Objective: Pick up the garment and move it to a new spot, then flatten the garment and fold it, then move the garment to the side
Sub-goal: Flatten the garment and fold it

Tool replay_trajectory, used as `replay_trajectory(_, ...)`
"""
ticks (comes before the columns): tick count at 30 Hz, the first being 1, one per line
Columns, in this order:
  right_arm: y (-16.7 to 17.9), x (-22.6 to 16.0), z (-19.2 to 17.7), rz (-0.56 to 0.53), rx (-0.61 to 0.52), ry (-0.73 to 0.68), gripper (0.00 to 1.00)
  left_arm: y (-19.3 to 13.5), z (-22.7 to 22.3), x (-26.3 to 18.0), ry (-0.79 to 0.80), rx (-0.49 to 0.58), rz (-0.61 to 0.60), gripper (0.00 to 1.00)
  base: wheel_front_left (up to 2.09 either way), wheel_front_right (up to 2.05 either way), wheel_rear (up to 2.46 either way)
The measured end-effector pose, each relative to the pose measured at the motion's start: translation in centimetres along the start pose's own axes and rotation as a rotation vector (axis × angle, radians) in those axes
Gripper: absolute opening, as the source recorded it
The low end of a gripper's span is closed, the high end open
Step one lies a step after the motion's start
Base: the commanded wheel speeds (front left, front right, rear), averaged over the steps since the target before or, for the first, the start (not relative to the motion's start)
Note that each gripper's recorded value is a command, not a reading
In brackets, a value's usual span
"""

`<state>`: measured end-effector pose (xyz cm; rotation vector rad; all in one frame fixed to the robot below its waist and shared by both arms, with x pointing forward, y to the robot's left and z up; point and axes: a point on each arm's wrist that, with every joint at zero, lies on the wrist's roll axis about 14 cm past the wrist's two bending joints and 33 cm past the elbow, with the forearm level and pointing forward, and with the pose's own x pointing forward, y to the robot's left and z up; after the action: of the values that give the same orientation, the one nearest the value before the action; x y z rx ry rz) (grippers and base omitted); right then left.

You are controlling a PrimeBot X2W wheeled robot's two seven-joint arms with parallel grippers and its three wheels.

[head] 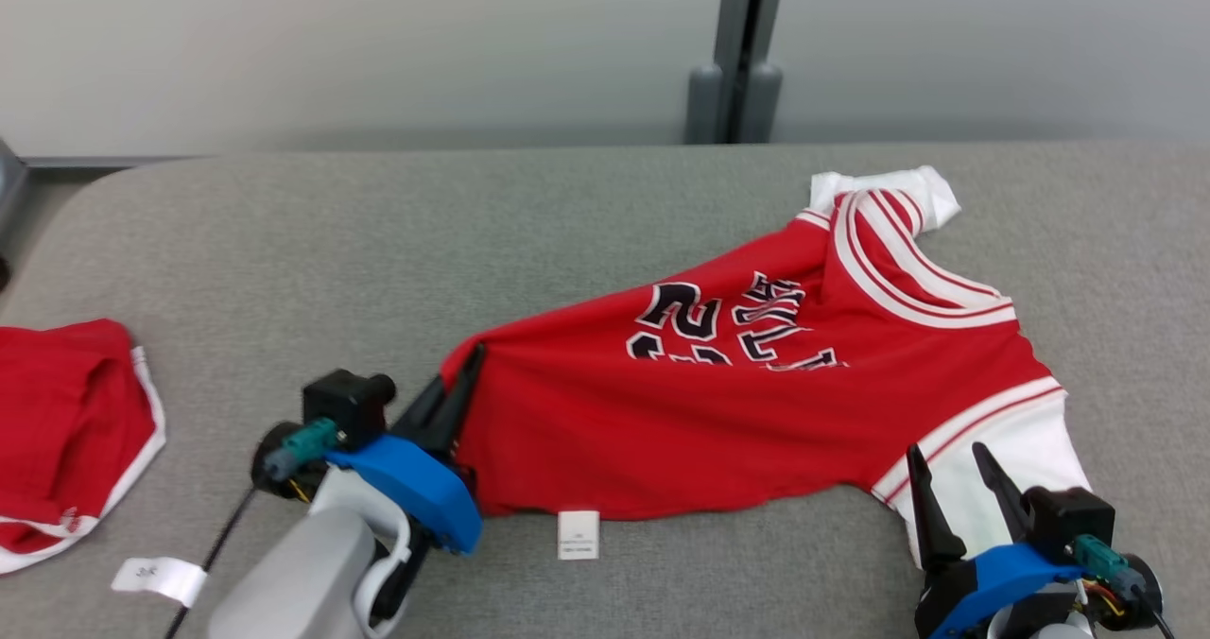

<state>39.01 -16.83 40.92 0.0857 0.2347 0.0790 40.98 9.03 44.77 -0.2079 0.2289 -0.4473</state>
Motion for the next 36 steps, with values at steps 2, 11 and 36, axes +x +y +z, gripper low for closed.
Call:
replay_trajectory(2, -0.4, 0.3, -0.2, -0.008, 0.0, 0.007, 1.0, 1.3, -0.1, 0.9, 0.016, 0.009, 0.02, 0.0, 0.0, 0.0, 0.0)
replay_trajectory(11, -1.9, 0.8, -0.6, -0.048, -0.008, 0.014, 1.0, 5.3, -0.4, 4.2, 0.066, 0.083, 0.08, 0.0, 0.0, 0.0, 0.0)
replay_trajectory(36, 0.9, -2.1, 3.5, 0.028, -0.031, -0.121, 1.0, 4.9, -2.5, -7.8, -0.034, 0.097, 0.325, 1.0, 0.0, 0.0, 0.0)
